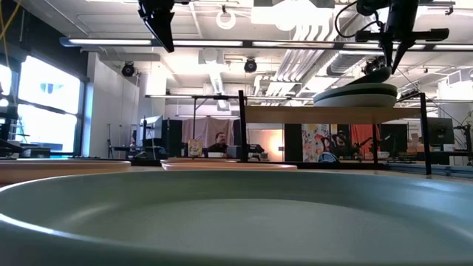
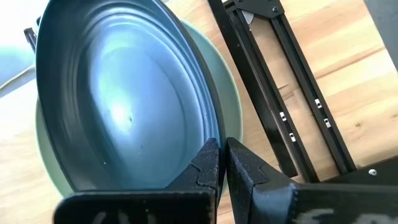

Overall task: Place and stack plates onto a shelf
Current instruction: Stack the dark green plate on top of the light green plate on the shelf, then put the orange plate on the shelf

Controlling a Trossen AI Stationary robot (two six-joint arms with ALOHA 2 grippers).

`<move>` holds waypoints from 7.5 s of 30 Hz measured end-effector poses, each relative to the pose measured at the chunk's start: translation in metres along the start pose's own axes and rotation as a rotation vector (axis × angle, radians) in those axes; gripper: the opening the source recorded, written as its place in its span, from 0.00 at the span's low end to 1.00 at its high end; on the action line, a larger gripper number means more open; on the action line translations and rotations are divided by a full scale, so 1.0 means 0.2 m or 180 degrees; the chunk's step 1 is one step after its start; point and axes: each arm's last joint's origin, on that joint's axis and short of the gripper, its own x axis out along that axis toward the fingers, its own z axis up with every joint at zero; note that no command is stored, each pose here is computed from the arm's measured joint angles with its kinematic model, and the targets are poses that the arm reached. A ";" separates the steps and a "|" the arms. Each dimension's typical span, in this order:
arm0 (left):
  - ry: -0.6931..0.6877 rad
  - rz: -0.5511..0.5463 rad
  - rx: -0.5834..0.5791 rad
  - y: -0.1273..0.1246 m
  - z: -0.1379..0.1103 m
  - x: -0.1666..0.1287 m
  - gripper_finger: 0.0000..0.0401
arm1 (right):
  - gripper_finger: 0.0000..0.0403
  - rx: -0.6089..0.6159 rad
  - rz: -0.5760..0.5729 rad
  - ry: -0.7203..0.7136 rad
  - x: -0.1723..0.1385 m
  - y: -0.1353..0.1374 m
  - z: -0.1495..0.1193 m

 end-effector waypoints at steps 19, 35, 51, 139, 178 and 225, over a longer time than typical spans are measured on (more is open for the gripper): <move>-0.0008 0.0002 -0.0003 0.00 0.00 0.00 0.28 | 0.25 -0.0150 -0.0069 0.0046 0.00 -0.01 -0.01; 0.0035 -0.0341 -0.0126 -0.02 -0.01 0.02 0.28 | 0.27 -0.1015 0.0810 0.1151 -0.05 0.03 -0.14; 0.0212 -0.0610 0.0624 -0.15 -0.13 0.31 0.28 | 0.27 -0.2060 0.1439 0.1148 -0.16 0.19 -0.48; 0.0346 -0.0190 0.1865 -0.40 -0.43 1.04 0.01 | 0.27 -0.2833 0.2025 0.0840 -0.26 0.24 -0.70; -0.1077 0.1614 0.2441 0.00 0.21 0.03 0.00 | 0.27 -0.2713 0.2909 -0.0296 -0.35 0.39 -0.66; -0.0644 0.1607 0.3537 -0.45 0.31 0.26 0.00 | 0.27 -0.1996 0.2289 -0.1339 -0.19 0.63 -0.65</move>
